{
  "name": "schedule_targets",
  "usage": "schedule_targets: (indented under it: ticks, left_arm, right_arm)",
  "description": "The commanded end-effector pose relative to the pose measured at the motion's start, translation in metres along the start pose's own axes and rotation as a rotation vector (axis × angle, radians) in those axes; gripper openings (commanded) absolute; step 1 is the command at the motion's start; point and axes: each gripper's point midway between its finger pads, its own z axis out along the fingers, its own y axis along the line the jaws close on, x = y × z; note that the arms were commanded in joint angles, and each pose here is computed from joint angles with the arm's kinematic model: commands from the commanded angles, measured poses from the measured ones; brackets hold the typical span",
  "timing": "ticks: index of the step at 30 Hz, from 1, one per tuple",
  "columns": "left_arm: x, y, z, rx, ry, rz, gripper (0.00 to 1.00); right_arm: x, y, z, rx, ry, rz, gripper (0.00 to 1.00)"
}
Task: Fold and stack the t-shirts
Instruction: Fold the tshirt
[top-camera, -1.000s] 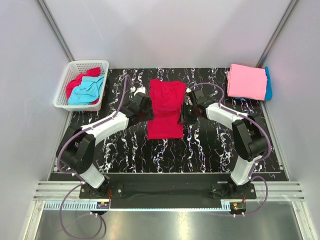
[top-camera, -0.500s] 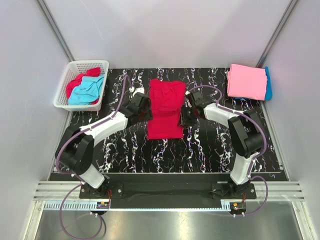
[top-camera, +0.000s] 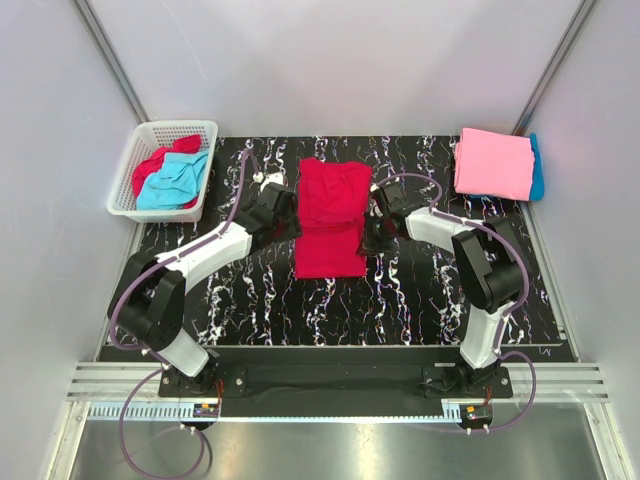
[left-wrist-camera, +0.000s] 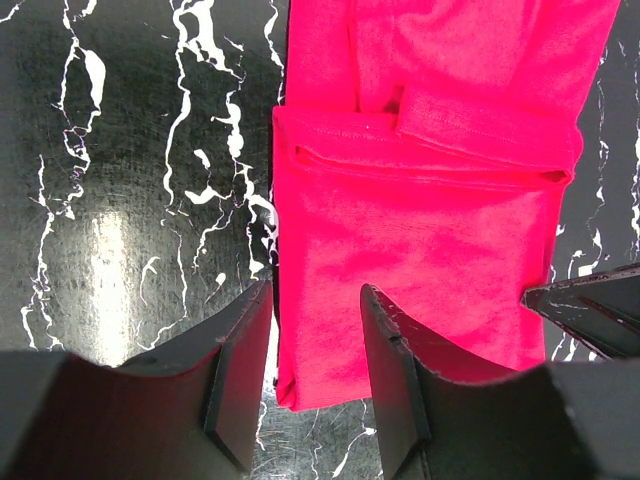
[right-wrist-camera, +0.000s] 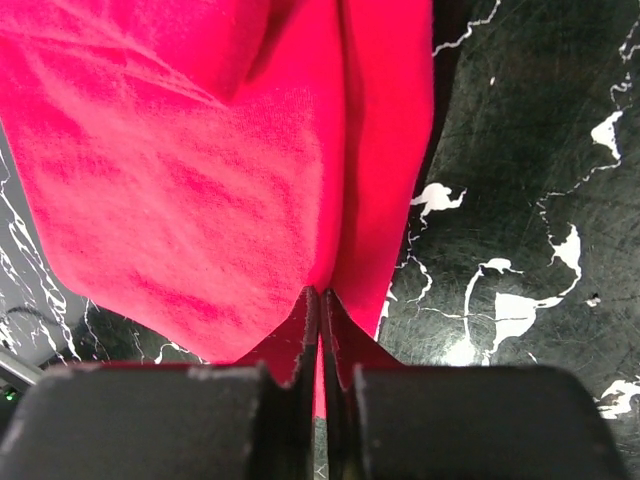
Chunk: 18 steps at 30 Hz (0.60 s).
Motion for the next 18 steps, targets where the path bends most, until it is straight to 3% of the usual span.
schedule_targets:
  ticks: [1, 18]
  left_arm:
    - [-0.023, -0.006, -0.013, 0.023, -0.074, -0.015, 0.45]
    - [-0.020, -0.006, -0.011, 0.024, -0.061, -0.021, 0.45]
  right_arm:
    - [-0.007, 0.011, -0.013, -0.029, -0.043, -0.006, 0.01]
    - [0.024, 0.012, -0.059, 0.015, -0.074, 0.012, 0.00]
